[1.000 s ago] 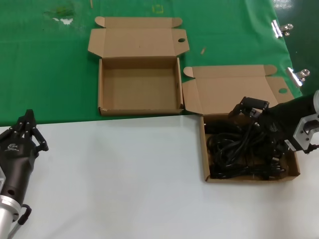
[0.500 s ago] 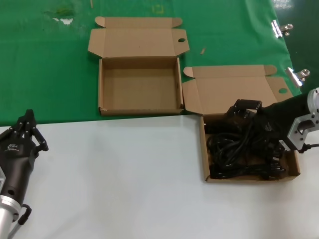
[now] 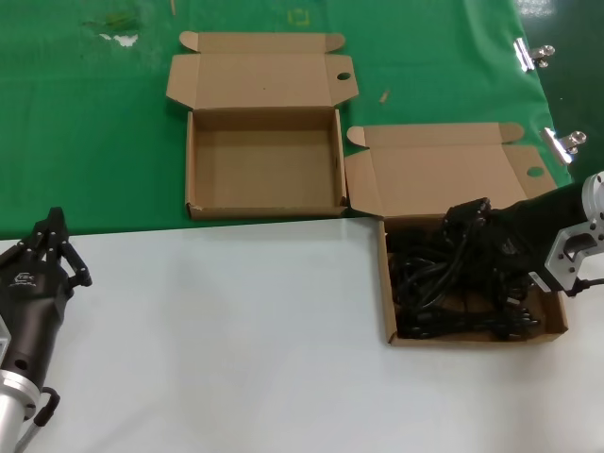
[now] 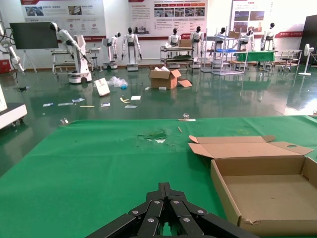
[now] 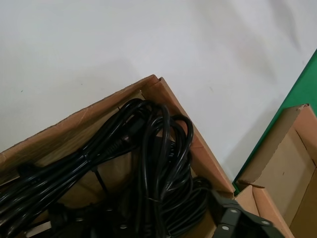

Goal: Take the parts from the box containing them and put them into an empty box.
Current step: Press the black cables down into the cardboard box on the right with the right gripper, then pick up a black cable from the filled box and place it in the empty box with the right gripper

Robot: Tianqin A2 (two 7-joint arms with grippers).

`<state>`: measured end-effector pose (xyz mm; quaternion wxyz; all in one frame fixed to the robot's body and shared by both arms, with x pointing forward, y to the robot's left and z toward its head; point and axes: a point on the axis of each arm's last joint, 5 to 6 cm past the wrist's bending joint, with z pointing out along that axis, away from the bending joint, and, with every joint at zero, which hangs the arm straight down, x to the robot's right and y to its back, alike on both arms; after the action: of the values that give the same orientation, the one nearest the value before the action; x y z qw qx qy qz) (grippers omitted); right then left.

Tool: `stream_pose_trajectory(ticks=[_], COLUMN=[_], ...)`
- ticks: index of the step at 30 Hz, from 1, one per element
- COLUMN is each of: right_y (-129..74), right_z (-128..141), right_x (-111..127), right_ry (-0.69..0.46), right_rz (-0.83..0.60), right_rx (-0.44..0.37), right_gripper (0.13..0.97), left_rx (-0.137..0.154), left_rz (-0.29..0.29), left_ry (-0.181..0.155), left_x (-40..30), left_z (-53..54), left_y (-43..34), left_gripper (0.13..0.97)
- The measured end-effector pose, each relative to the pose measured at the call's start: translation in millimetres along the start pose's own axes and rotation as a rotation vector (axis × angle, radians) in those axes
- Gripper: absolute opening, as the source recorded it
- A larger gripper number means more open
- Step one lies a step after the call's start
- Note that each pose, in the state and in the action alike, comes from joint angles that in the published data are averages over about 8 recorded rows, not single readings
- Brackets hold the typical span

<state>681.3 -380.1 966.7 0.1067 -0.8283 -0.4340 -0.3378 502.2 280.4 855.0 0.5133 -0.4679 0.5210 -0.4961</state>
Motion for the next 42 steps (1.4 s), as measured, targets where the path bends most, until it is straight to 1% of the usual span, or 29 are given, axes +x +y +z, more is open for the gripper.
stream_pose_trajectory(ticks=[5,9,17,18,26,34,42], right_y=[-1.3,-2.3,-3.3,-3.4,-4.3,-6.8,-9.3], right_z=[0.5,0.8,-0.9,-1.5,-10.3,-25.9,-41.2], right_x=[-1.3,-3.0,-5.0,-4.9,-1.0,11.5,37.4], right_ry=[-0.002,-0.005,-0.012,-0.012,-0.012,-0.005,0.01], right_rz=[0.003,0.007,0.019,0.021,0.03,0.056,0.169], right_rx=[0.0,-0.001,-0.003,-0.004,-0.012,-0.031,-0.052], right_gripper=[0.51,0.51,0.319,0.319,0.204,0.197,0.196], left_rx=[0.0,0.0,0.0,0.0,0.0,0.0,0.0], left_rz=[0.0,0.0,0.0,0.0,0.0,0.0,0.0], left_ry=[0.0,0.0,0.0,0.0,0.0,0.0,0.0], left_x=[0.0,0.0,0.0,0.0,0.0,0.0,0.0], left_z=[0.0,0.0,0.0,0.0,0.0,0.0,0.0], left_y=[0.0,0.0,0.0,0.0,0.0,0.0,0.0], left_gripper=[0.14,0.14,0.14,0.14,0.14,0.14,0.14])
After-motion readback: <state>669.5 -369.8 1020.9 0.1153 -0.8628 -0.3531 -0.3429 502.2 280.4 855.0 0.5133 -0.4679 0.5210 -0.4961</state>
